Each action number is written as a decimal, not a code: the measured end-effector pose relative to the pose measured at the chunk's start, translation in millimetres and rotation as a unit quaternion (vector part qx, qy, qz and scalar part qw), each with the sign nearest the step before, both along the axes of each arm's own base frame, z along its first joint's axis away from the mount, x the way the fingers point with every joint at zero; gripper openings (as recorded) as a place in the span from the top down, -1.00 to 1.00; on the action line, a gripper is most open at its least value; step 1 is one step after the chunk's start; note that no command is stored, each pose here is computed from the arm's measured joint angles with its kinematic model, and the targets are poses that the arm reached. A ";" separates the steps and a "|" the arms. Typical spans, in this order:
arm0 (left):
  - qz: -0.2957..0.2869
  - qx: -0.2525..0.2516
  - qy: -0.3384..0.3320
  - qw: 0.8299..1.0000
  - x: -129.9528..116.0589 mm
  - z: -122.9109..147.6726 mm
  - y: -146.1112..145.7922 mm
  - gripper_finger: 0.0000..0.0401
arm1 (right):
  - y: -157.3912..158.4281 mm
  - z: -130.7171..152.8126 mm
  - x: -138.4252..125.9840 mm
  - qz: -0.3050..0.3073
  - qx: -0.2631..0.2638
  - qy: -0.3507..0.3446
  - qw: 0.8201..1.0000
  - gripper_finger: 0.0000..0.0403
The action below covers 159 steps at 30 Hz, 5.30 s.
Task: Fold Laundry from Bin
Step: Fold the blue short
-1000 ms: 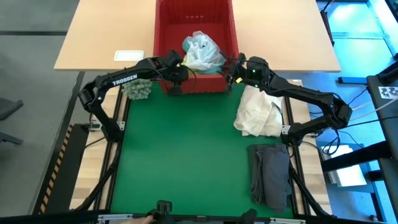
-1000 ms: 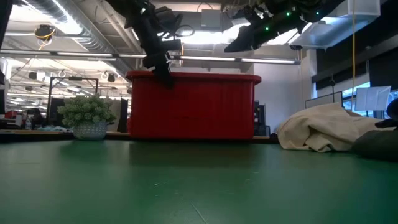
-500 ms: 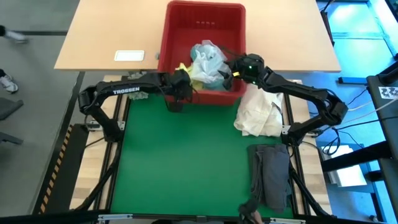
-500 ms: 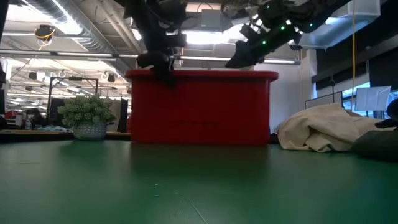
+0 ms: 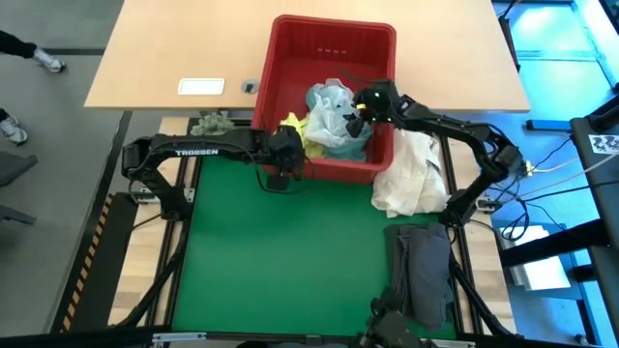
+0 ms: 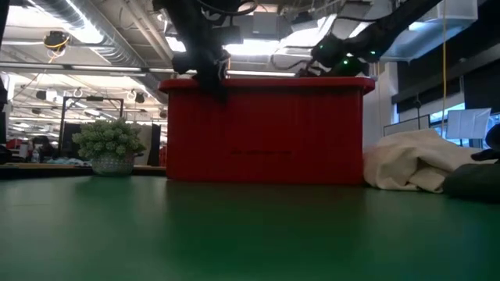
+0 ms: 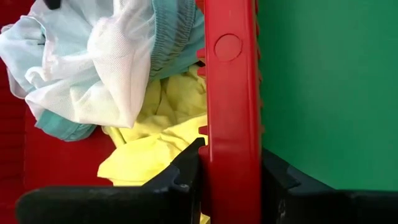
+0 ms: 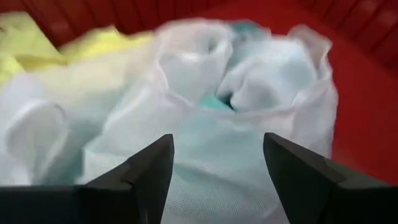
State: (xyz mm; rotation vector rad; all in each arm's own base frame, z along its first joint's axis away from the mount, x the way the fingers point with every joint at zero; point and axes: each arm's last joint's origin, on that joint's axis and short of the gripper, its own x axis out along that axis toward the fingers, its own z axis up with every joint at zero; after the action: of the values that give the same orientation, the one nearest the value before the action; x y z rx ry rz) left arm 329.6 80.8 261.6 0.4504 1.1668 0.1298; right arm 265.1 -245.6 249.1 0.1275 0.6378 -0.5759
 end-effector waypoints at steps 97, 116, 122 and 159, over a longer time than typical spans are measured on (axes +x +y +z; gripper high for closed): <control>0.042 0.162 -0.291 0.942 -67.9 124.5 62.0 -0.04 | 321.8 274.7 -17.6 0.270 -0.241 -0.121 0.925 1.00; -0.015 -0.104 -0.370 0.923 -86.4 132.1 -43.6 -0.04 | 323.3 275.2 -6.4 0.258 -0.293 -0.112 0.914 1.00; 0.060 -0.173 -0.396 0.900 -69.4 61.9 -45.5 -0.04 | 324.1 274.4 -6.6 0.237 -0.289 -0.110 0.921 1.00; 0.000 -0.393 -0.363 0.845 -66.8 10.1 -99.5 -0.04 | 334.7 242.3 19.5 0.278 -0.279 -0.021 0.919 1.00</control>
State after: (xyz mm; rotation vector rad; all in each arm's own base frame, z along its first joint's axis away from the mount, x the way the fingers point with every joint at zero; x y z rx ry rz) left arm 262.9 -18.7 271.7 -0.3282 0.3883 -0.1753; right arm 284.6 89.1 491.5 -0.5657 0.4172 -0.1819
